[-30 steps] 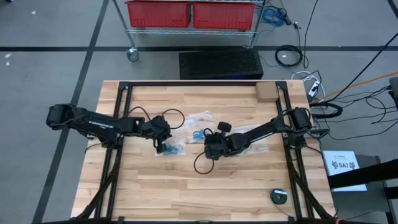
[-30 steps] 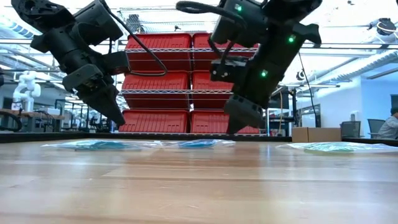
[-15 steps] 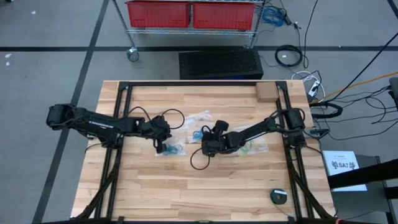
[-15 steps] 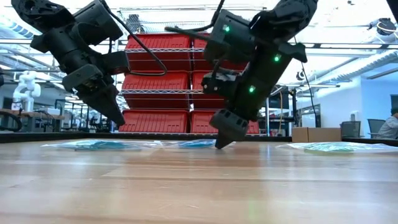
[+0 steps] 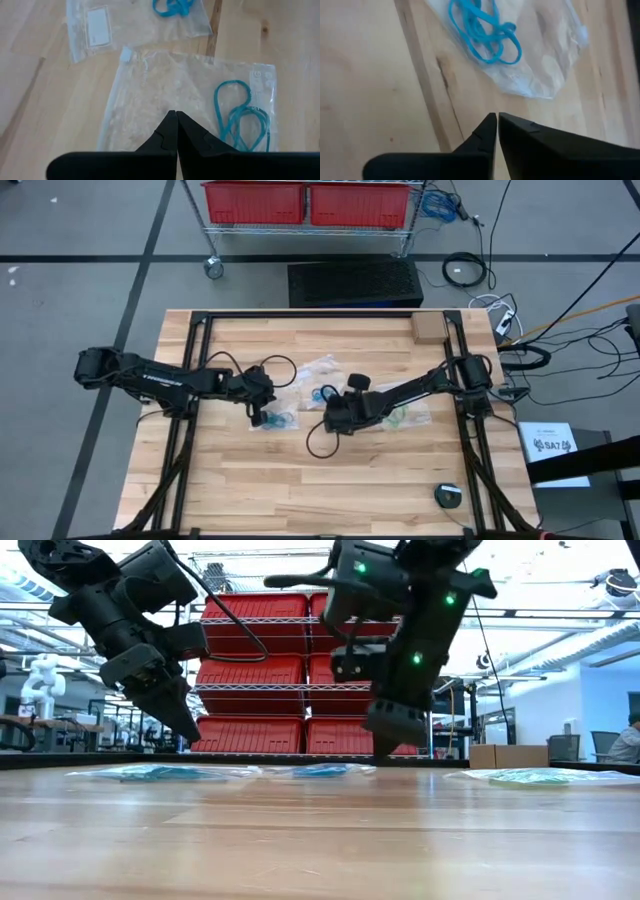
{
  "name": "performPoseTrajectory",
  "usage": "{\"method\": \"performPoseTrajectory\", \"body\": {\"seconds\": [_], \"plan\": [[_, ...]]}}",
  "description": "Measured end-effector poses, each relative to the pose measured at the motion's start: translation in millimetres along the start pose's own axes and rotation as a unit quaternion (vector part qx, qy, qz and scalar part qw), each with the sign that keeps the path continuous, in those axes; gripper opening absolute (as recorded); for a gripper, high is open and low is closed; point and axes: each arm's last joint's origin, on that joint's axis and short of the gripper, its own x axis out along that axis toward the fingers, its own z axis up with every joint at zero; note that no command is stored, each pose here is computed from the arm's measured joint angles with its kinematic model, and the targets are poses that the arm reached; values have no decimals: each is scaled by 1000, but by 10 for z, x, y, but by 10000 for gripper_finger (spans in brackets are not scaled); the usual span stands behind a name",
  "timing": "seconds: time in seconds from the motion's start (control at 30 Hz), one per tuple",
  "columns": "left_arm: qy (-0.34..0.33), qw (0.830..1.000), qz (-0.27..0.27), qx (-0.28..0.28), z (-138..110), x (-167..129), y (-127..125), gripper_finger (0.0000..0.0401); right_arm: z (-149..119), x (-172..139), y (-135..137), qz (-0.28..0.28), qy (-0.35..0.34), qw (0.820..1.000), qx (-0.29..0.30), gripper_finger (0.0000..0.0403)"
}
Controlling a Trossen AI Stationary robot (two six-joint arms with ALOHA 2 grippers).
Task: Sort rubber bands
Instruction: Adjust the packed rubber bands and align them to the center of the table, then adjust the transparent zip bags and align them to the center of the table
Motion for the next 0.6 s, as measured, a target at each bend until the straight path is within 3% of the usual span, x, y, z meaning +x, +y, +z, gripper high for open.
{"method": "performPoseTrajectory", "body": {"seconds": [0.23,0.6], "plan": [[-1,1000,0,0,2,0,0,2,79,-23,6,32,-11,999,-5,10],[-1,1000,0,0,3,0,0,2,-30,204,-1,13,-57,998,11,160]]}}
